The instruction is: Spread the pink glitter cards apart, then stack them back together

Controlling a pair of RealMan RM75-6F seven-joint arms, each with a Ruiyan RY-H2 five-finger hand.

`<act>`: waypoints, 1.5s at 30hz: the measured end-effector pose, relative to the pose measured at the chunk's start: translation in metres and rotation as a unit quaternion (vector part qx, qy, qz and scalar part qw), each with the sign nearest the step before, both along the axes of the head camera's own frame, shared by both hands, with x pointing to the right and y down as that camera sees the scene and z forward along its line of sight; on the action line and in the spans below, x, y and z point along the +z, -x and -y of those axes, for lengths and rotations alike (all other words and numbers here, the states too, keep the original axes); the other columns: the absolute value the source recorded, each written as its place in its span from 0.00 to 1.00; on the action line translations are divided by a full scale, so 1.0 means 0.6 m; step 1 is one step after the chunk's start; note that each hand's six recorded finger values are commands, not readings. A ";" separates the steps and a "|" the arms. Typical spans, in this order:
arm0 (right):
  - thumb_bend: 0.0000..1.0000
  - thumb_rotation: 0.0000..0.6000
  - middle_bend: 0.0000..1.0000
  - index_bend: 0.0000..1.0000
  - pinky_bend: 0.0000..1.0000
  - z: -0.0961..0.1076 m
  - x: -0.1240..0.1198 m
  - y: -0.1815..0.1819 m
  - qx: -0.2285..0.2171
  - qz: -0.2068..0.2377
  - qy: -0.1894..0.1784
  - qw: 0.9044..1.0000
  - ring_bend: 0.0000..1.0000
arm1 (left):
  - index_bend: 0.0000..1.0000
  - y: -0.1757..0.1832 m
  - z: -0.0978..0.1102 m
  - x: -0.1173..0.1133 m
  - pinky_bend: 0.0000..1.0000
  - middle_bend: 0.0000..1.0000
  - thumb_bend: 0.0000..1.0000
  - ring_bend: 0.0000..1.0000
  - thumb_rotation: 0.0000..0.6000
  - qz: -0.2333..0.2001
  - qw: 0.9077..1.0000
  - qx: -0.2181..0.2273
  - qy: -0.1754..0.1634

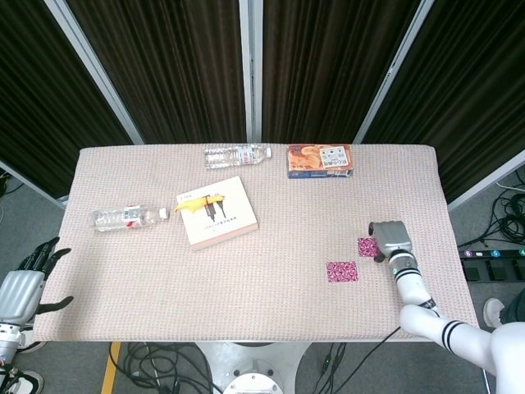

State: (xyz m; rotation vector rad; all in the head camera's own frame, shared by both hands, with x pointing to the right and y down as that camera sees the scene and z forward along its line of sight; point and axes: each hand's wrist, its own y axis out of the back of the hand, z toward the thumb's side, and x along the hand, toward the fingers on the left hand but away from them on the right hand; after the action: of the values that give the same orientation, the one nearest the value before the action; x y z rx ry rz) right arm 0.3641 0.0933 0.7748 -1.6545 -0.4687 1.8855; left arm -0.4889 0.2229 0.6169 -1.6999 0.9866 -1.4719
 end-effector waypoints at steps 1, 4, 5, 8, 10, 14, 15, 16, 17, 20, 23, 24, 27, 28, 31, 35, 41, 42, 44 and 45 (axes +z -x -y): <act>0.00 1.00 0.92 0.36 0.96 0.001 -0.001 0.000 0.000 0.001 0.000 1.000 0.96 | 0.21 0.000 0.000 0.000 0.23 0.14 0.00 0.09 1.00 0.000 1.000 0.000 0.000; 0.00 1.00 0.92 0.36 0.96 0.003 -0.006 0.003 -0.001 0.004 -0.002 1.000 0.96 | 0.21 -0.001 0.002 -0.002 0.23 0.14 0.00 0.09 1.00 -0.001 1.000 0.001 -0.001; 0.00 1.00 0.92 0.36 0.96 0.004 -0.008 0.005 -0.002 0.005 -0.003 1.000 0.96 | 0.21 -0.002 0.002 -0.003 0.23 0.14 0.00 0.09 1.00 -0.001 1.000 0.001 -0.002; 0.00 1.00 0.92 0.36 0.96 0.006 -0.018 0.016 -0.005 0.014 -0.006 1.000 0.96 | 0.21 -0.004 0.005 -0.005 0.23 0.14 0.00 0.09 1.00 -0.001 1.000 0.003 -0.004; 0.00 1.00 0.92 0.36 0.96 0.005 -0.025 0.024 -0.008 0.021 -0.006 1.000 0.96 | 0.21 -0.005 0.006 -0.006 0.23 0.14 0.00 0.09 1.00 -0.002 1.000 0.004 -0.006; 0.00 1.00 0.92 0.36 0.96 0.000 -0.036 0.046 -0.015 0.035 -0.002 0.999 0.96 | 0.21 -0.008 0.007 -0.008 0.23 0.14 0.00 0.09 1.00 -0.002 1.000 0.006 -0.007; 0.00 1.00 0.92 0.36 0.96 -0.002 -0.038 0.052 -0.018 0.037 -0.001 0.999 0.96 | 0.21 -0.008 0.007 -0.009 0.23 0.14 0.00 0.09 1.00 -0.002 1.000 0.006 -0.007; 0.00 1.00 0.92 0.36 0.96 -0.004 -0.040 0.059 -0.022 0.038 0.001 0.999 0.96 | 0.21 -0.008 0.007 -0.009 0.23 0.14 0.00 0.09 1.00 -0.002 1.000 0.006 -0.007; 0.00 1.00 0.92 0.36 0.96 -0.006 -0.041 0.065 -0.026 0.039 0.003 0.999 0.96 | 0.21 -0.008 0.007 -0.009 0.23 0.14 0.00 0.09 1.00 -0.001 1.000 0.006 -0.007; 0.00 1.00 0.92 0.36 0.96 -0.015 -0.042 0.086 -0.038 0.042 0.011 0.998 0.96 | 0.21 -0.008 0.007 -0.010 0.23 0.14 0.00 0.09 1.00 -0.001 1.000 0.005 -0.007; 0.00 1.00 0.92 0.36 0.96 -0.028 -0.043 0.105 -0.053 0.043 0.019 0.998 0.96 | 0.21 -0.009 0.009 -0.013 0.23 0.14 0.00 0.09 1.00 -0.002 1.000 0.005 -0.010; 0.00 1.00 0.92 0.36 0.96 -0.031 -0.044 0.109 -0.057 0.042 0.020 0.997 0.96 | 0.21 -0.009 0.010 -0.014 0.23 0.14 0.00 0.09 1.00 -0.002 1.000 0.005 -0.011; 0.00 1.00 0.92 0.36 0.96 -0.043 -0.046 0.124 -0.070 0.041 0.021 0.997 0.96 | 0.21 -0.009 0.009 -0.018 0.23 0.14 0.00 0.09 1.00 -0.003 1.000 0.004 -0.013; 0.00 1.00 0.92 0.36 0.96 -0.048 -0.047 0.129 -0.075 0.039 0.021 0.996 0.96 | 0.21 -0.008 0.008 -0.018 0.23 0.14 0.00 0.09 1.00 -0.004 1.000 0.004 -0.013; 0.00 1.00 0.92 0.36 0.96 -0.058 -0.049 0.140 -0.085 0.038 0.021 0.995 0.96 | 0.21 -0.008 0.008 -0.019 0.23 0.14 0.00 0.09 1.00 -0.004 1.000 0.003 -0.013; 0.00 1.00 0.93 0.36 0.96 -0.070 -0.051 0.148 -0.094 0.035 0.024 0.995 0.96 | 0.21 -0.010 0.010 -0.023 0.23 0.14 0.00 0.09 1.00 -0.005 1.000 0.005 -0.017; 0.00 1.00 0.93 0.36 0.96 -0.089 -0.047 0.152 -0.099 0.030 0.031 0.994 0.96 | 0.21 -0.011 0.008 -0.026 0.23 0.14 0.00 0.09 1.00 -0.006 1.000 0.005 -0.019; 0.00 1.00 0.93 0.36 0.96 -0.090 -0.046 0.153 -0.098 0.030 0.032 0.994 0.96 | 0.21 -0.011 0.007 -0.026 0.23 0.14 0.00 0.09 1.00 -0.005 1.000 0.005 -0.019; 0.00 1.00 0.93 0.36 0.96 -0.091 -0.045 0.155 -0.098 0.030 0.032 0.994 0.96 | 0.21 -0.009 0.006 -0.025 0.23 0.14 0.00 0.09 1.00 -0.004 1.000 0.003 -0.018; 0.00 1.00 0.93 0.36 0.96 -0.091 -0.045 0.156 -0.098 0.031 0.032 0.994 0.96 | 0.21 -0.008 0.006 -0.025 0.23 0.14 0.00 0.09 1.00 -0.004 1.000 0.003 -0.018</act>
State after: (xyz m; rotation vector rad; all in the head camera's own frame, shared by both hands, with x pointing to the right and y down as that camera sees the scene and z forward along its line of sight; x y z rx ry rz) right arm 0.2705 0.1481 0.7478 -1.7366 -0.2608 1.7258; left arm -0.4841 0.2192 0.6019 -1.6833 1.0057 -1.4372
